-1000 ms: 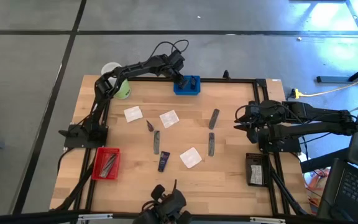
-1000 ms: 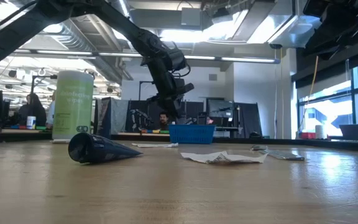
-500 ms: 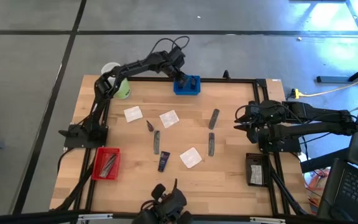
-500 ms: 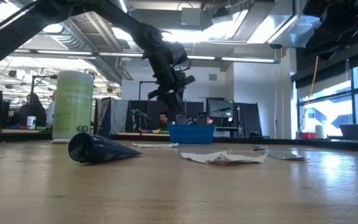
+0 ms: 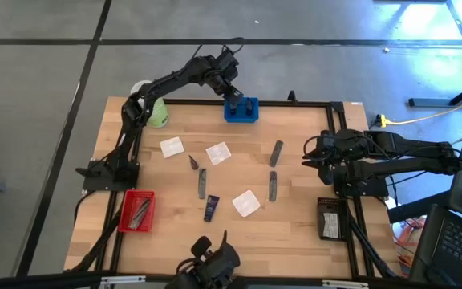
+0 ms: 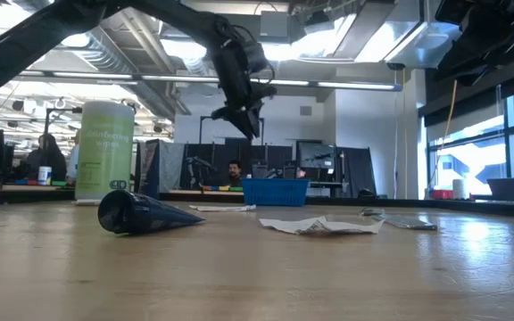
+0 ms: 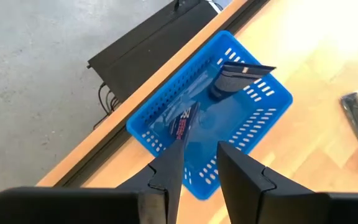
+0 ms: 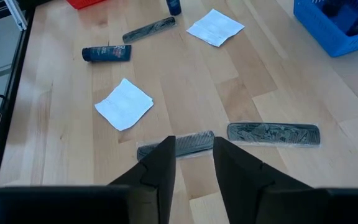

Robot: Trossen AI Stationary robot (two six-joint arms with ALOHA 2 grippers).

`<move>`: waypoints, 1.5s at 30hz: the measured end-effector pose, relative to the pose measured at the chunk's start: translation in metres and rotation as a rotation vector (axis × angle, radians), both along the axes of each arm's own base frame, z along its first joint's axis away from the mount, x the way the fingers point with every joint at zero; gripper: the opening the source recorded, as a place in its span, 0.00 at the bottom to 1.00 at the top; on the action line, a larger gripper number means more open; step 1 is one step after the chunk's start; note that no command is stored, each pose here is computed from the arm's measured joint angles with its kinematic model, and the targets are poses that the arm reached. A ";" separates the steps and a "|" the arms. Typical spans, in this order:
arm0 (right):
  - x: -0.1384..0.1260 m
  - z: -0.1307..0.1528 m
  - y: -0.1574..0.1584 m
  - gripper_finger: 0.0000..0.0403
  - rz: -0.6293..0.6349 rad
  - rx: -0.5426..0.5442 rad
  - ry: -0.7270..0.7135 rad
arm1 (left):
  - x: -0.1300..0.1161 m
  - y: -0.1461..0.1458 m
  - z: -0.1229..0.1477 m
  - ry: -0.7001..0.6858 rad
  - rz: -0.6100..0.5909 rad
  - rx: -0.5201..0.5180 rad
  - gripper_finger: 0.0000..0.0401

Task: Pick & Place Travel size toiletries
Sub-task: Put the white bandage pad into the black basket

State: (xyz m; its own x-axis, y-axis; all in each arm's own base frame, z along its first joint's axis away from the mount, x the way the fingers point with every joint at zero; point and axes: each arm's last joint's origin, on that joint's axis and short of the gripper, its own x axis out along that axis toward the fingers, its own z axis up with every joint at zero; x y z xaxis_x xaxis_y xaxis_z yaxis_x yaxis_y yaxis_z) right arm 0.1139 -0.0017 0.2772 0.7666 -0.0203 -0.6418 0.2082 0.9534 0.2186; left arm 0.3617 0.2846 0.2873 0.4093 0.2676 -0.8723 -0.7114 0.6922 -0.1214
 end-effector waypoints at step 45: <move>0.000 0.000 0.000 0.33 0.000 0.000 0.000 | -0.067 -0.280 0.202 -0.252 -0.258 0.529 0.09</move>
State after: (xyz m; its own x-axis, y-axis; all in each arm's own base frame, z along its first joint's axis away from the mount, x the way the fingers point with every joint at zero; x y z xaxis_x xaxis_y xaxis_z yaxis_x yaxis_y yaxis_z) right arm 0.1140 -0.0017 0.2772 0.7667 -0.0201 -0.6417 0.2079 0.9534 0.2186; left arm 0.2951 0.0047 0.4897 0.6933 0.5009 -0.5181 -0.5081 0.8496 0.1415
